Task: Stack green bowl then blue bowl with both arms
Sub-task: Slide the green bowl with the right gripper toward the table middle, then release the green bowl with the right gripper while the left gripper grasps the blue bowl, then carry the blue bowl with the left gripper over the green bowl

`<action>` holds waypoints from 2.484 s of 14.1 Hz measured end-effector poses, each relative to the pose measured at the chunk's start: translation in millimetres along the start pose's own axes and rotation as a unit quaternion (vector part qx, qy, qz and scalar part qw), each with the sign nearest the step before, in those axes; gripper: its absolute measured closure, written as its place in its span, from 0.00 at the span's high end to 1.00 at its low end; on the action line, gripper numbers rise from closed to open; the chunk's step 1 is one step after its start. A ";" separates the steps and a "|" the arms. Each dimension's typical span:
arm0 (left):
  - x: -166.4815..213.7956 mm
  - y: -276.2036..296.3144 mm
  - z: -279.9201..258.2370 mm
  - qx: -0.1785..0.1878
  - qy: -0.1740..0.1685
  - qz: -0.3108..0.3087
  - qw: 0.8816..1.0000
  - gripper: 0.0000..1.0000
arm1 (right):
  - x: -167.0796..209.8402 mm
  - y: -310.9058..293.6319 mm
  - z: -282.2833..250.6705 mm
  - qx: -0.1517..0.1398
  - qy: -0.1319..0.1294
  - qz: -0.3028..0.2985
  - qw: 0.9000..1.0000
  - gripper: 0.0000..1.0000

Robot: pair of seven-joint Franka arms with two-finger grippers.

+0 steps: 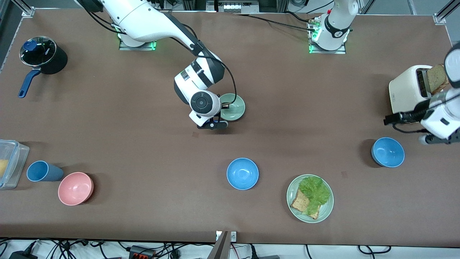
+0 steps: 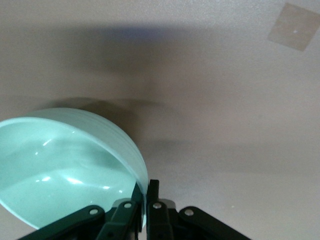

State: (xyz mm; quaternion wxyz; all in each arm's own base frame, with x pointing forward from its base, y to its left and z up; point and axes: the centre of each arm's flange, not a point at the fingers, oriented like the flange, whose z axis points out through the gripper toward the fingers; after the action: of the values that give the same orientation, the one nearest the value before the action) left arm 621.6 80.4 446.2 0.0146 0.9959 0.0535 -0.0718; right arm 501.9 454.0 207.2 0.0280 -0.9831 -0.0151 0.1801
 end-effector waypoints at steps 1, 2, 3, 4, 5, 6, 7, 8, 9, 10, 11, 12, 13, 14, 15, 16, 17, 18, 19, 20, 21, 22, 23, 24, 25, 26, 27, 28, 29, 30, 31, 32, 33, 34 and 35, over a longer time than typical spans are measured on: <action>12.4 -15.7 14.9 -0.004 0.003 0.001 1.000 1.00 | 0.4 -1.3 2.7 0.002 0.001 0.002 1.000 0.04; 25.7 -34.2 32.7 -0.007 0.007 0.010 1.000 1.00 | 0.7 -2.2 3.0 0.005 0.001 0.014 1.000 0.09; 37.6 -52.0 52.4 -0.011 0.010 0.026 1.000 1.00 | 1.7 -3.9 -0.9 0.010 0.004 0.031 0.999 0.19; 48.0 -67.4 71.9 -0.014 0.016 0.042 0.999 1.00 | 4.4 -7.9 -12.5 0.020 0.013 0.045 0.999 0.28; 56.8 -82.5 90.4 -0.015 0.023 0.054 0.998 1.00 | 8.1 -13.9 -33.9 0.034 0.029 0.052 0.998 0.37; 63.4 -94.9 107.1 -0.016 0.029 0.063 0.997 1.00 | 9.4 -18.1 -62.7 0.046 0.044 0.055 0.996 0.49; 68.2 -103.8 121.9 -0.017 0.032 0.072 0.997 1.00 | 7.9 -16.4 -95.2 0.051 0.056 0.060 0.995 0.58; 71.4 -110.5 135.3 -0.019 0.032 0.080 0.996 1.00 | 7.6 -6.5 -130.8 0.056 0.074 0.068 0.993 0.69; 73.6 -116.1 147.1 -0.020 0.031 0.090 0.995 1.00 | 9.1 11.1 -168.4 0.065 0.096 0.079 0.990 0.78; 76.0 -121.7 157.2 -0.020 0.034 0.099 0.994 1.00 | 11.6 34.1 -203.1 0.073 0.116 0.095 0.986 0.90; 78.4 -128.2 166.2 -0.019 0.040 0.107 0.993 1.00 | 15.0 60.5 -232.6 0.081 0.132 0.113 0.981 0.99; 80.5 -136.2 174.4 -0.018 0.047 0.114 0.992 1.00 | 19.3 87.4 -254.1 0.080 0.144 0.128 0.978 1.00; 81.8 -143.8 182.5 -0.016 0.053 0.122 0.991 1.00 | 24.0 113.2 -267.6 0.068 0.153 0.137 0.976 1.00; 81.8 -149.5 190.7 -0.017 0.052 0.131 0.990 1.00 | 27.8 135.5 -274.8 0.048 0.156 0.138 0.977 1.00; 81.4 -152.8 197.7 -0.019 0.049 0.137 0.989 0.98 | 31.0 152.9 -278.5 0.032 0.155 0.129 0.979 1.00; 81.1 -154.5 203.8 -0.020 0.045 0.140 0.989 0.95 | 33.3 168.0 -284.7 0.020 0.152 0.114 0.982 1.00; 81.0 -155.2 209.4 -0.022 0.042 0.142 0.989 0.89 | 33.5 181.7 -295.3 0.014 0.149 0.103 0.983 1.00; 80.9 -155.3 213.7 -0.024 0.039 0.142 0.989 0.89 | 32.4 195.2 -309.5 0.010 0.150 0.101 0.983 1.00; 80.9 -155.3 217.4 -0.025 0.037 0.142 0.989 0.83 | 31.1 208.3 -322.3 0.004 0.154 0.103 0.983 1.00; 80.8 -155.2 220.2 -0.026 0.035 0.142 0.989 0.73 | 30.1 219.8 -332.3 -0.002 0.159 0.108 0.981 1.00; 80.8 -155.1 221.8 -0.026 0.034 0.143 0.989 0.63 | 30.0 230.9 -340.7 -0.007 0.167 0.115 0.979 1.00; 80.8 -155.2 221.9 -0.026 0.034 0.143 0.989 0.50 | 29.7 244.6 -349.5 -0.009 0.176 0.125 0.976 1.00; 80.9 -155.2 221.7 -0.026 0.035 0.145 0.988 0.40 | 28.8 260.7 -358.3 -0.009 0.182 0.134 0.974 1.00; 80.9 -155.3 221.7 -0.026 0.035 0.151 0.988 0.30 | 28.2 279.7 -366.6 -0.008 0.187 0.139 0.972 1.00; 80.9 -155.3 221.6 -0.026 0.035 0.155 0.987 0.19 | 26.9 301.0 -373.8 -0.008 0.190 0.141 0.972 1.00; 81.0 -155.3 221.5 -0.026 0.035 0.156 0.987 0.10 | 25.4 324.5 -379.6 -0.009 0.190 0.140 0.972 1.00; 81.6 -154.5 220.6 -0.026 0.036 0.158 0.986 0.04 | 23.0 348.7 -385.3 -0.010 0.192 0.136 0.972 1.00; 82.3 -152.4 219.9 -0.027 0.036 0.160 0.986 0.04 | 19.7 371.9 -391.1 -0.011 0.194 0.129 0.972 1.00; 82.6 -148.7 219.8 -0.029 0.034 0.163 0.986 0.04 | 14.7 390.6 -397.7 -0.013 0.198 0.118 0.973 1.00; 82.5 -142.1 219.7 -0.035 0.027 0.168 0.985 0.04 | 9.0 405.4 -404.0 -0.016 0.200 0.107 0.974 1.00; 83.2 -132.2 216.6 -0.042 0.020 0.175 0.983 0.04 | 3.4 417.9 -409.8 -0.018 0.204 0.097 0.974 1.00; 84.1 -117.8 208.3 -0.052 0.012 0.180 0.982 0.04 | -1.5 430.9 -414.6 -0.021 0.206 0.086 0.975 1.00; 83.3 -100.9 194.0 -0.062 0.001 0.179 0.982 0.04 | -6.2 443.4 -418.2 -0.025 0.207 0.076 0.975 1.00; 80.2 -80.7 175.0 -0.072 -0.012 0.175 0.982 0.04 | -10.9 454.5 -420.7 -0.029 0.205 0.072 0.976 1.00; 75.4 -54.7 151.4 -0.081 -0.024 0.172 0.982 0.04 | -15.1 462.2 -421.8 -0.031 0.200 0.070 0.977 1.00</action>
State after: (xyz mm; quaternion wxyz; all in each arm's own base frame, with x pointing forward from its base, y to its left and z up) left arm 668.4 137.1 284.3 0.1083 0.9838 -0.1131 -0.0873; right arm 646.5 -28.8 578.4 -0.0125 -0.9983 0.0541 -0.0193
